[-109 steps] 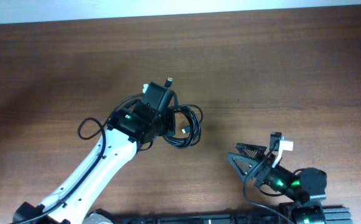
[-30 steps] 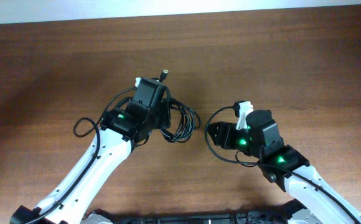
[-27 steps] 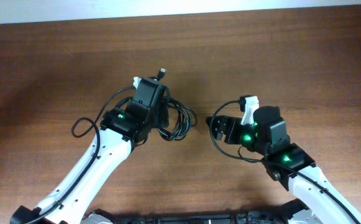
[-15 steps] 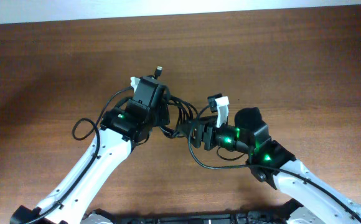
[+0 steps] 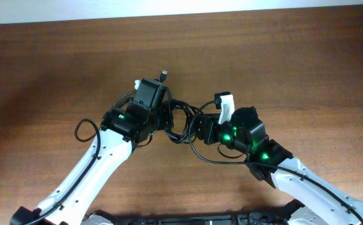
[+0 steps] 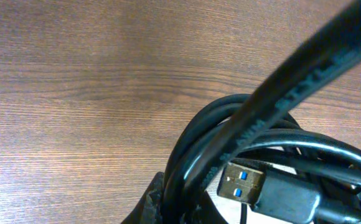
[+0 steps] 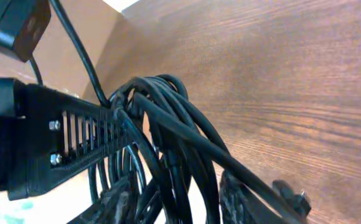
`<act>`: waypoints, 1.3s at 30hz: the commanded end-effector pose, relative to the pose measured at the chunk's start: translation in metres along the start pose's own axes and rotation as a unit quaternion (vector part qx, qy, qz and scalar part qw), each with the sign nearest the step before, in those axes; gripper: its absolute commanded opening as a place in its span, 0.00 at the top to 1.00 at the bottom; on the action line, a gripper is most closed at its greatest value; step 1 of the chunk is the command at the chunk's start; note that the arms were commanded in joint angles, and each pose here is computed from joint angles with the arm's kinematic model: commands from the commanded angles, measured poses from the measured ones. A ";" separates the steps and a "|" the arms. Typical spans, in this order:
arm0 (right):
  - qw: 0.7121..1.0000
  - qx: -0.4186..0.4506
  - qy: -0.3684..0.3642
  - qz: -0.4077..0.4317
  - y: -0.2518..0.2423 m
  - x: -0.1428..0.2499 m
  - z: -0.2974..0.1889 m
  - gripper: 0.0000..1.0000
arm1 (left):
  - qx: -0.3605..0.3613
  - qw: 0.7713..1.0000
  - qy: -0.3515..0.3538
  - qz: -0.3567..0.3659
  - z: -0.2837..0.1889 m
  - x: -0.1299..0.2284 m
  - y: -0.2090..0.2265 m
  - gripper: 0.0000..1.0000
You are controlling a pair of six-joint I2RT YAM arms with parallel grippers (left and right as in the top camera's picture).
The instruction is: Untangle cables
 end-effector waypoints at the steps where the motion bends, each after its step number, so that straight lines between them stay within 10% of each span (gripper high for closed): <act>1: 0.999 0.040 0.004 0.005 -0.015 0.004 0.006 0.78 | 0.036 0.999 0.007 -0.005 -0.004 -0.001 -0.012 1.00; 3: 0.999 0.048 0.007 0.008 -0.020 0.006 0.009 0.96 | 0.046 0.999 0.013 -0.004 -0.004 0.000 -0.014 1.00; 13: 0.990 -0.118 0.073 0.012 0.020 -0.003 -0.028 0.96 | -0.128 0.986 -0.088 -0.067 -0.010 -0.023 0.034 1.00; 21: 0.991 0.064 0.061 0.104 -0.054 0.001 -0.035 0.95 | -0.089 0.983 -0.063 -0.150 -0.007 -0.014 0.025 1.00; 29: 0.984 0.133 0.047 0.113 -0.074 0.004 -0.039 0.46 | 0.056 0.986 0.024 0.153 -0.004 0.007 -0.014 1.00; 39: 0.983 0.129 0.098 0.084 -0.075 0.021 -0.042 0.42 | 0.059 0.967 0.001 0.247 -0.004 0.001 -0.017 1.00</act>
Point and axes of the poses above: each gripper's point midway between its finger pads, its own z axis out along the fingers, its own y axis along the line the jaws close on, x = y × z, the point moved 4 cm from there along -z, back along the fingers, and after that the axes turned 4 degrees about z, right-handed, at the moved point
